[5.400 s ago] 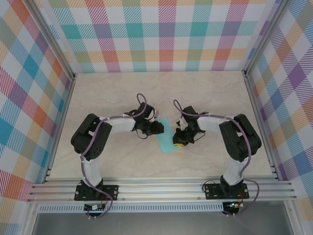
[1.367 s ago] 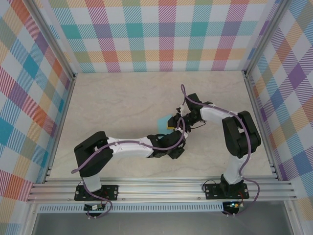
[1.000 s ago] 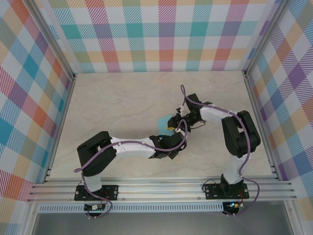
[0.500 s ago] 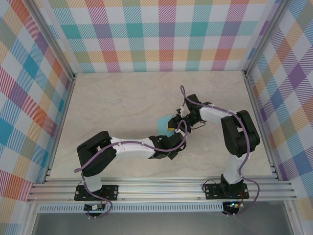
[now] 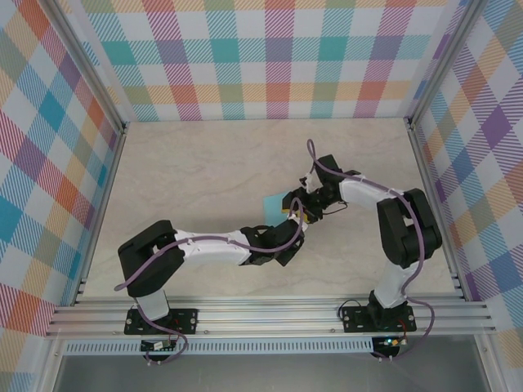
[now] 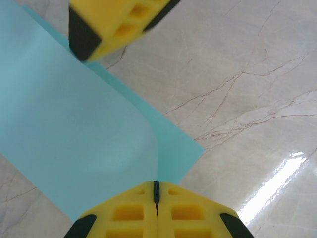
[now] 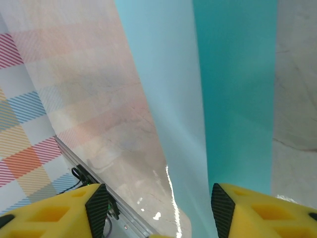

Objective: Fold a paper plane with a square sheet of paper (fold left side to right side)
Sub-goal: Fold the triangle a second time at the center of the table.

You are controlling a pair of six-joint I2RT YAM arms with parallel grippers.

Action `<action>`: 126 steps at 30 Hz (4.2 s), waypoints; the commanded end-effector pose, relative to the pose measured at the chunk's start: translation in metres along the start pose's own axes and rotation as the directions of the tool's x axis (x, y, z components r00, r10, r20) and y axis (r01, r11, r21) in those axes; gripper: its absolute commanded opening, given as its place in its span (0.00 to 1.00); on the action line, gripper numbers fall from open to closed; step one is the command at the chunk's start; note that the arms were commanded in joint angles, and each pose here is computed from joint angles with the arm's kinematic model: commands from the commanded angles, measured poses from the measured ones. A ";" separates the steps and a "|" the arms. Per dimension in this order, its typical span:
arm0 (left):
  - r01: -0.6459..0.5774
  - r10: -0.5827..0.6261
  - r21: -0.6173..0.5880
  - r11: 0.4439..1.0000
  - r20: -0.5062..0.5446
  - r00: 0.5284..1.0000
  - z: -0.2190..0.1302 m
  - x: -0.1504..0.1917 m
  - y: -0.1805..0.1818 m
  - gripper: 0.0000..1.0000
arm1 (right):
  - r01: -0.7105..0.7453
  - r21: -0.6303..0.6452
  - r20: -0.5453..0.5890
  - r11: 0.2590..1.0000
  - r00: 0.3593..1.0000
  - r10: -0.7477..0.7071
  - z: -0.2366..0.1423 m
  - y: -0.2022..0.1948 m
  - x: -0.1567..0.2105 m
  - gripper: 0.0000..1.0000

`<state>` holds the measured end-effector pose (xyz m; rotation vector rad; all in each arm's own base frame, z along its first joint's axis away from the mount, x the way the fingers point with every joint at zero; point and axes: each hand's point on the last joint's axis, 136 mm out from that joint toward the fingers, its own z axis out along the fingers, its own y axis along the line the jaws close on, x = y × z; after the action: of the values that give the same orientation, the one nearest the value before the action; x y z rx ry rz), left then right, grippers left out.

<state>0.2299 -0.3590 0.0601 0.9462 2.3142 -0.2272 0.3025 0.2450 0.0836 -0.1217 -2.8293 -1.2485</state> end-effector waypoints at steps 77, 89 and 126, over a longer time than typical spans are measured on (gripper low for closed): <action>0.393 -0.386 0.203 0.897 -0.077 0.919 0.026 0.013 0.082 0.02 | -0.006 0.148 -0.186 0.989 0.982 0.034 0.042 -0.079 0.068 0.13; 0.392 -0.386 0.211 0.895 -0.074 0.920 0.029 0.008 0.081 0.02 | -0.005 0.150 -0.190 0.989 0.981 0.034 0.043 -0.080 0.068 0.13; 0.395 -0.386 0.167 0.903 -0.084 0.918 0.033 0.024 0.086 0.01 | -0.014 0.158 -0.200 0.987 0.979 0.046 0.045 -0.083 0.070 0.14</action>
<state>0.2849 -0.3003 0.0249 0.5764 2.5624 -0.6096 0.2391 0.2238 0.0157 -0.0676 -2.7532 -1.0303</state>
